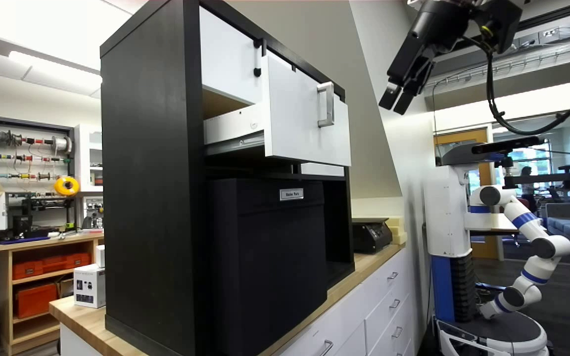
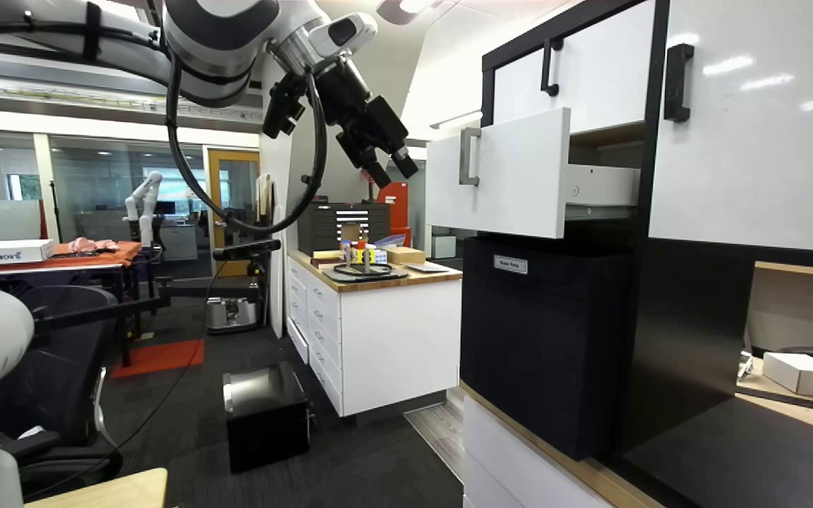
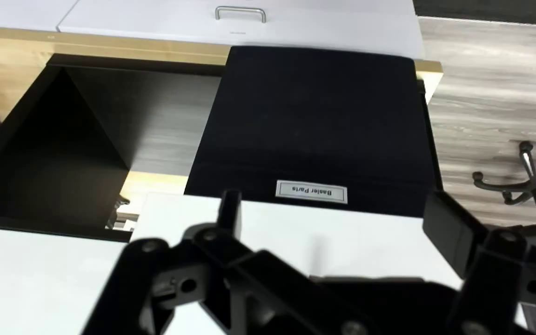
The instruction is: Close the bottom drawer
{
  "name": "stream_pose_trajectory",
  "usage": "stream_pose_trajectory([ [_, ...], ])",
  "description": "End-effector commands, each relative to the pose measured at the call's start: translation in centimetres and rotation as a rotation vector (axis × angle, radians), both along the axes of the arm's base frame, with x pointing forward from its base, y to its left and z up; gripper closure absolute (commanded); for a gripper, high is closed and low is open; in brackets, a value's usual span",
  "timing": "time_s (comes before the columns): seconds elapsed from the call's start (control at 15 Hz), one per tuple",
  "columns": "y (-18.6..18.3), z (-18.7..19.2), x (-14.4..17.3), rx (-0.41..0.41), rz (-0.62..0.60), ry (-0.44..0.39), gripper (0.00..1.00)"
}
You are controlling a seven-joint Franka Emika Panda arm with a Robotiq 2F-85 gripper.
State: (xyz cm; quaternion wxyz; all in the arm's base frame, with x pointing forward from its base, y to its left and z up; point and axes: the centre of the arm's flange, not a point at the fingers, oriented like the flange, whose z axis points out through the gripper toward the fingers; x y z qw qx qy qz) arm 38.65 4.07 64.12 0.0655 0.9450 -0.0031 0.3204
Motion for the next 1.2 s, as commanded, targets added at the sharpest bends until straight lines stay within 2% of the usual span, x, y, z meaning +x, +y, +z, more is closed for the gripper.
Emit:
stream_pose_trajectory([
  [0.0,-0.4,1.8,2.3,0.003,-0.042,-0.073,0.00],
  [0.47,-0.1,3.2,5.9,0.045,-0.054,-0.158,0.00],
  [1.0,0.7,3.4,8.6,0.029,-0.049,-0.206,0.00],
  [1.07,0.6,3.3,8.7,0.022,-0.049,-0.213,0.25],
  [1.13,0.5,3.2,8.8,0.014,-0.050,-0.218,0.26],
])
